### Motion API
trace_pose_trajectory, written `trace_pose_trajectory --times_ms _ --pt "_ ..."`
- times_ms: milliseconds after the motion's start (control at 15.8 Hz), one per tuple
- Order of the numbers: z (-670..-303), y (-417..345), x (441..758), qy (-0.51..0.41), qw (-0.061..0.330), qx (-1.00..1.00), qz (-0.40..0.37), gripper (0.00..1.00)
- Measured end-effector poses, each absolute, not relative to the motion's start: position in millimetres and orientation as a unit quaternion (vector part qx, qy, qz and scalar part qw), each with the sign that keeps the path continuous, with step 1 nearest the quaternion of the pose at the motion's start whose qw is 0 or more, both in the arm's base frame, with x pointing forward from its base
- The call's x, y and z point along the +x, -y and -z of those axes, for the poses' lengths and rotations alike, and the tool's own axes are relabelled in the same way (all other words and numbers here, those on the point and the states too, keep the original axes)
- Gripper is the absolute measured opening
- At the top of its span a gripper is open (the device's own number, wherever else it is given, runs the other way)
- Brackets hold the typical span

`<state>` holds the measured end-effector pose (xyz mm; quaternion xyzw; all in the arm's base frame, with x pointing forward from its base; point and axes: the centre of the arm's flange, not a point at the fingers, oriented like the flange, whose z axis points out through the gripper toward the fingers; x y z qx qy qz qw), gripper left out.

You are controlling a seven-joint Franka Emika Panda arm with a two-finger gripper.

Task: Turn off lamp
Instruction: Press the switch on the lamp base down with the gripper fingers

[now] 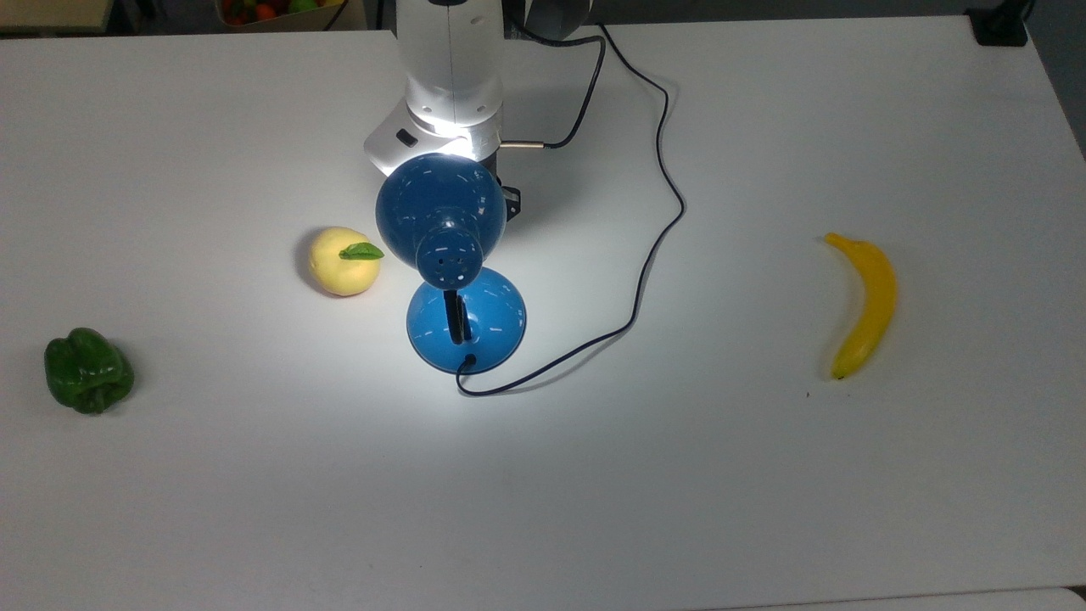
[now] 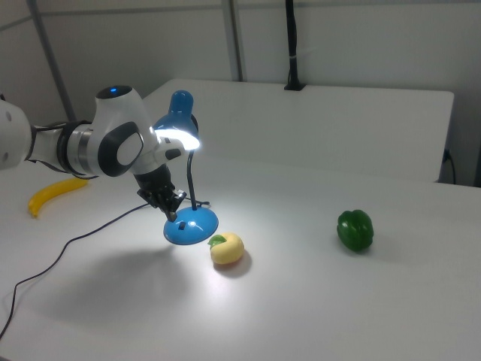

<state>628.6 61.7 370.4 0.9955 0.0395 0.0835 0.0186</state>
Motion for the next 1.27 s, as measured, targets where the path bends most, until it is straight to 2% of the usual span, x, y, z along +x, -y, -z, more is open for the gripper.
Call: trace_pose_trajectory --times_ms 1269 --pt "-346.1 -58.2 633.6 -0.049 0.029 0.994 -0.091 0.01"
